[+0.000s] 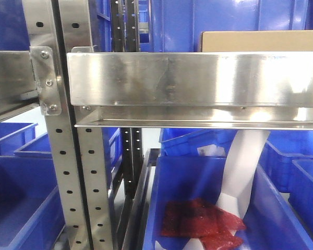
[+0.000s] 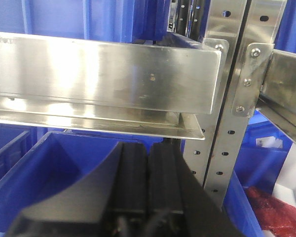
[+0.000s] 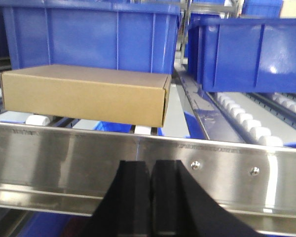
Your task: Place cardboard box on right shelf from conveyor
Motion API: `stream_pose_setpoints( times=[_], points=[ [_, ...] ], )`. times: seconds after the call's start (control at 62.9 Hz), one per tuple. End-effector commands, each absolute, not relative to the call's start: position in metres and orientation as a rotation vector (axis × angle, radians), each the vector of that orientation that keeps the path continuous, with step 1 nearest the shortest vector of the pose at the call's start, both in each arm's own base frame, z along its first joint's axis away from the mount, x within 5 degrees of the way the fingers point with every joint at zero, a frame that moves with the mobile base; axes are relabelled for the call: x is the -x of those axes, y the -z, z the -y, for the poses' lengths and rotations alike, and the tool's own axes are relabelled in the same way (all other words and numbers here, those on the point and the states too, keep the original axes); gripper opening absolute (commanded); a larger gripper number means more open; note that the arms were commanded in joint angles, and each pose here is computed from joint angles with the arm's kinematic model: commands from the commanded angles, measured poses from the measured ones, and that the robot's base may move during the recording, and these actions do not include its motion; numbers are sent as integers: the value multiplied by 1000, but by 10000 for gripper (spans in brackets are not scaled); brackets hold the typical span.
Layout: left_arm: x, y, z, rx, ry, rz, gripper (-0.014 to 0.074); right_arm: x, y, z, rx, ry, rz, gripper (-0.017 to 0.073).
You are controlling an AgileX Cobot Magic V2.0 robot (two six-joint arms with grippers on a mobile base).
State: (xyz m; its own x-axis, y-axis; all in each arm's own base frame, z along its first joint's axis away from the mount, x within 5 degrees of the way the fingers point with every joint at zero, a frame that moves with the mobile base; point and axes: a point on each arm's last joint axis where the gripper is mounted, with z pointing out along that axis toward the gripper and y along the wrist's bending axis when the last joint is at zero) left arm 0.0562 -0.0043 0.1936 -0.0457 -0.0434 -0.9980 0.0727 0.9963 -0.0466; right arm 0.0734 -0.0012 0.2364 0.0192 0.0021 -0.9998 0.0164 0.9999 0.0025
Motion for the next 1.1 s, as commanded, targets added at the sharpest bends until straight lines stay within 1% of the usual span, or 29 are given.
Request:
stream_pose_setpoints(
  times=[0.0,0.509,0.699,0.874,1.081],
  points=[
    [-56,-198,4,-18,99,-1531,-116,-68,-254,2,-25,15,-1412,55],
    [-56,-198,4,-18,99,-1531,-116,-68,-253,2,-24,16,-1410,55],
    [-56,-198,4,-18,99,-1531,-116,-67,-228,0,61,81,-1431,55],
    [-56,-198,4,-18,99,-1531,-116,-61,-219,-2,77,52,-1402,55],
    [-56,-198,4,-18,99,-1531,-116,-53,-220,-1,57,38,-1360,55]
  ],
)
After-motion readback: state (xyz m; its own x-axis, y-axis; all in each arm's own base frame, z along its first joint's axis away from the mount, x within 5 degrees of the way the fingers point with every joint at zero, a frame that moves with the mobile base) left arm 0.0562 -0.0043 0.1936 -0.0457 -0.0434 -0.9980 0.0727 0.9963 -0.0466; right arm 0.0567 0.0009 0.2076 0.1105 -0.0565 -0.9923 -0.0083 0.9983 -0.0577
